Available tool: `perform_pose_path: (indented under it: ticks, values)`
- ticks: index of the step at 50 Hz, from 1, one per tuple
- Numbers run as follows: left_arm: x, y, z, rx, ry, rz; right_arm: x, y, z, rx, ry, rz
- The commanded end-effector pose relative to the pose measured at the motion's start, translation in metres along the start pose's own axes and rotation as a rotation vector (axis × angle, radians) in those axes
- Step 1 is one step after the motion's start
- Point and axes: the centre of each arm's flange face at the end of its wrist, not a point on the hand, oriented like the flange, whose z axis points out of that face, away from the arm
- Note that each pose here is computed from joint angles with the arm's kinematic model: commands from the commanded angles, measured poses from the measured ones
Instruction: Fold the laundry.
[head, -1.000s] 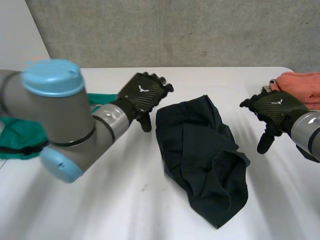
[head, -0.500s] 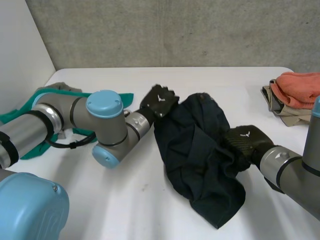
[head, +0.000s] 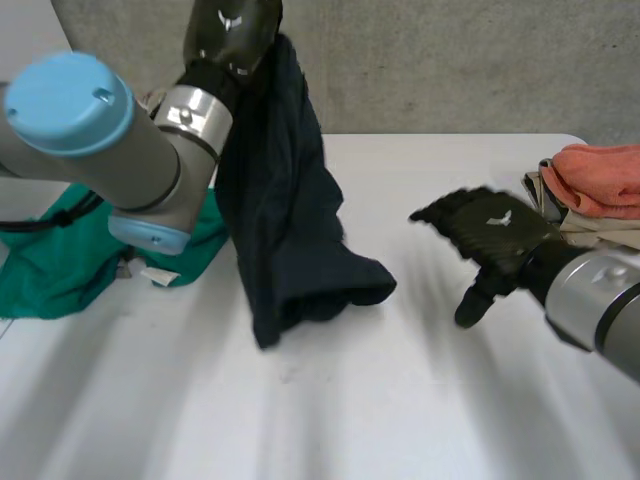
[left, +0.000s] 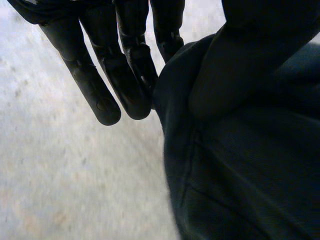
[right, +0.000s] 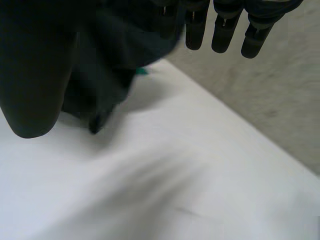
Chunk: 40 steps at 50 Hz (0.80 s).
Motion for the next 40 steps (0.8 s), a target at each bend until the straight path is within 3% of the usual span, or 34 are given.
perform_pose_path:
  ticks: [1, 6, 11, 18, 25, 29, 33, 40]
  values:
    - [0.020, -0.041, 0.005, 0.140, 0.130, -0.115, 0.042, -0.003, 0.002, 0.014, 0.128, 0.014]
    - [0.072, -0.032, -0.014, 0.099, 0.287, -0.204, 0.070, 0.002, 0.004, 0.012, 0.212, 0.024]
    - [0.150, -0.001, -0.066, -0.064, 0.500, -0.284, 0.089, 0.007, 0.008, 0.022, 0.271, 0.024]
    - [0.200, 0.006, -0.108, -0.149, 0.632, -0.322, 0.114, 0.026, 0.023, -0.012, 0.343, 0.020]
    - [0.183, -0.030, -0.096, -0.078, 0.582, -0.317, 0.112, 0.029, 0.028, -0.022, 0.321, -0.019]
    - [0.143, -0.034, -0.080, -0.097, 0.427, -0.285, 0.107, 0.030, 0.028, -0.027, 0.290, -0.072]
    - [0.111, -0.037, -0.086, -0.181, 0.303, -0.251, 0.092, 0.036, 0.028, -0.034, 0.198, -0.153]
    - [0.073, -0.006, -0.141, -0.528, 0.167, -0.175, 0.057, 0.043, 0.023, -0.037, 0.017, -0.248]
